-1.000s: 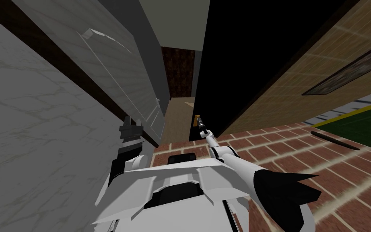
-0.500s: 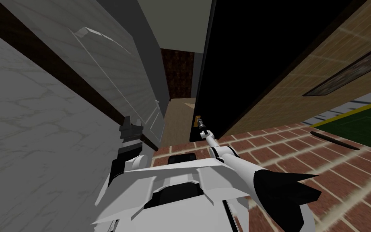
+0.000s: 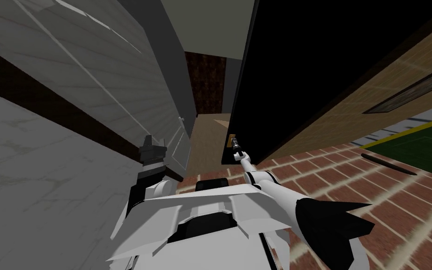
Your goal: Push the door open
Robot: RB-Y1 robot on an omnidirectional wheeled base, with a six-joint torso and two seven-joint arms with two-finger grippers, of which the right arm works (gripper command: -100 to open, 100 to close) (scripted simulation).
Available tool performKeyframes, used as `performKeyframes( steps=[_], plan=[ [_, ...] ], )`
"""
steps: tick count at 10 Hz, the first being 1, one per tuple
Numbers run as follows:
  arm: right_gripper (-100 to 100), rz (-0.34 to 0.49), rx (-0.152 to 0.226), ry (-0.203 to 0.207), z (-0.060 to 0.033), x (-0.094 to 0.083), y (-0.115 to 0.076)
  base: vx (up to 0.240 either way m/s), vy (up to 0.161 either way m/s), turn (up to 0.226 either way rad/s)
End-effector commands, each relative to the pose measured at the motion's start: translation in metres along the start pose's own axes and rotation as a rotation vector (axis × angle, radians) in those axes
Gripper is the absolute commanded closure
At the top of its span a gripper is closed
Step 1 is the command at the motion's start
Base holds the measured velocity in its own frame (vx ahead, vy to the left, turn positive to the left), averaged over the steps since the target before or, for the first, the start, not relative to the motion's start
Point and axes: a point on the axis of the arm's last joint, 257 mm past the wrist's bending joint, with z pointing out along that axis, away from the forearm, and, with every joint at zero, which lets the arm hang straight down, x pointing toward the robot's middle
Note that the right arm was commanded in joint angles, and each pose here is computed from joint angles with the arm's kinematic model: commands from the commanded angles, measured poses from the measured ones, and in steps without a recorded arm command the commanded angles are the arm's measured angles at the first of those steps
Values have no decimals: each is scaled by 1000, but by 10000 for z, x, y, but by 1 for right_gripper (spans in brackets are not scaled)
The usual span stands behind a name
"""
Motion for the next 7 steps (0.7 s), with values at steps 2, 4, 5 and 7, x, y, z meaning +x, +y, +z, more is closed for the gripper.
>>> performKeyframes(
  steps=[2,4,5,7],
  plan=[
    [100,-6,-4,-49,1,-254,27,204,99,-75],
    [100,-6,-4,-79,-19,-386,27,190,93,-76],
    [100,-6,-4,-86,-24,-419,27,144,63,-60],
    [100,-5,-3,-117,-49,-553,25,156,81,-86]
  ],
)
